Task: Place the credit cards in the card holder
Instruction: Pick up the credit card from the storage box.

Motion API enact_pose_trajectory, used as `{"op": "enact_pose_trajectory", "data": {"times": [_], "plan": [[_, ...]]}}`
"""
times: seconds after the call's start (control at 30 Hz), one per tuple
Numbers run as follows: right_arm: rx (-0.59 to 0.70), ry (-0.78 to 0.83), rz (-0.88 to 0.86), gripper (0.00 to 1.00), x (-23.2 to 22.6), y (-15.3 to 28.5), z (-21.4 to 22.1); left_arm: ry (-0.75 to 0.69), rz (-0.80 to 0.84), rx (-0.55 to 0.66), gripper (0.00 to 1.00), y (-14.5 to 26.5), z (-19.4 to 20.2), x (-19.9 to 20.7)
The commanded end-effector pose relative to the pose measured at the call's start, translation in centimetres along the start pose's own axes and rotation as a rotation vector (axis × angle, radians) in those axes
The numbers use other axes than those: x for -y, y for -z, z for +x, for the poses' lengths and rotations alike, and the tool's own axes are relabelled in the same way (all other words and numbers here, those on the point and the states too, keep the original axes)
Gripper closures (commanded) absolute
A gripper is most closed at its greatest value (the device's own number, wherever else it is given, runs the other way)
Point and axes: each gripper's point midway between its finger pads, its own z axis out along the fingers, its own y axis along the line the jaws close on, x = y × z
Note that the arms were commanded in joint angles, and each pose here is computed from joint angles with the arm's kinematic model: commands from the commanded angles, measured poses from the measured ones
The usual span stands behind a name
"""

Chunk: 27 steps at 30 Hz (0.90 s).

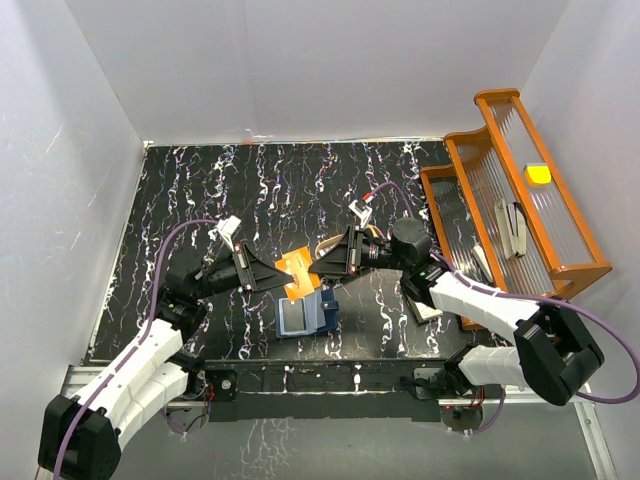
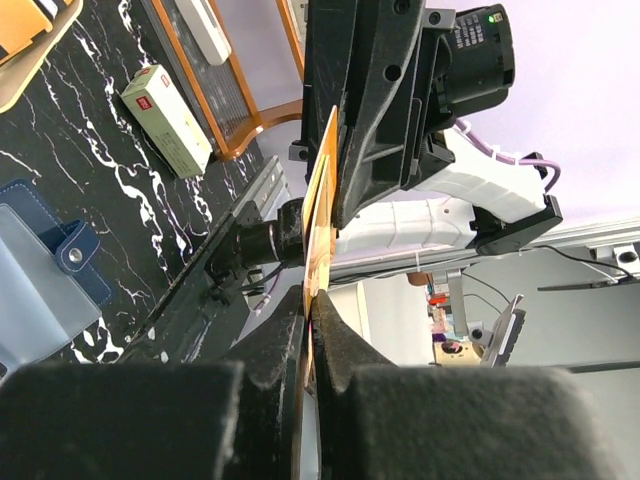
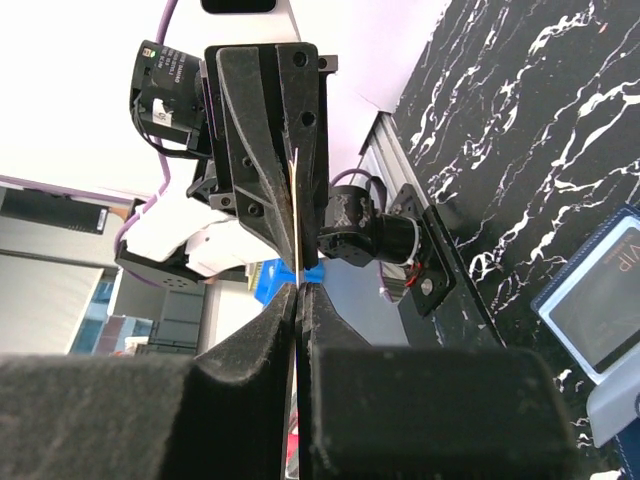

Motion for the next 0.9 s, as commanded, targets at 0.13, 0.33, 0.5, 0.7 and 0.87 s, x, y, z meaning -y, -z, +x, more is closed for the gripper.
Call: {"op": "enact_pose_trajectory", "data": {"times": [0.13, 0.33, 0.5, 0.7, 0.87], "plan": [[0.109, 0.116, 0.118, 1.0, 1.0, 0.5, -2.5, 0.026, -0.078, 0.008, 1.0, 0.3, 0.6, -2.3], [0.141, 0.161, 0.345, 1.0, 4.7, 1.5, -3.7, 0.011, -0.269, -0.011, 1.0, 1.1, 0.9, -5.4], [0.09, 0.166, 0.409, 1.0, 6.6, 1.6, -3.1, 0.023, -0.341, -0.051, 1.0, 1.3, 1.5, -7.2], [0.033, 0.1, 0.457, 1.0, 9.5, 1.6, -1.1, 0.07, -0.388, -0.115, 1.0, 1.0, 2.3, -9.1], [0.01, 0.078, 0.5, 1.0, 11.2, 1.3, 0.3, 0.131, -0.46, -0.154, 1.0, 1.1, 3.1, -11.5]]}}
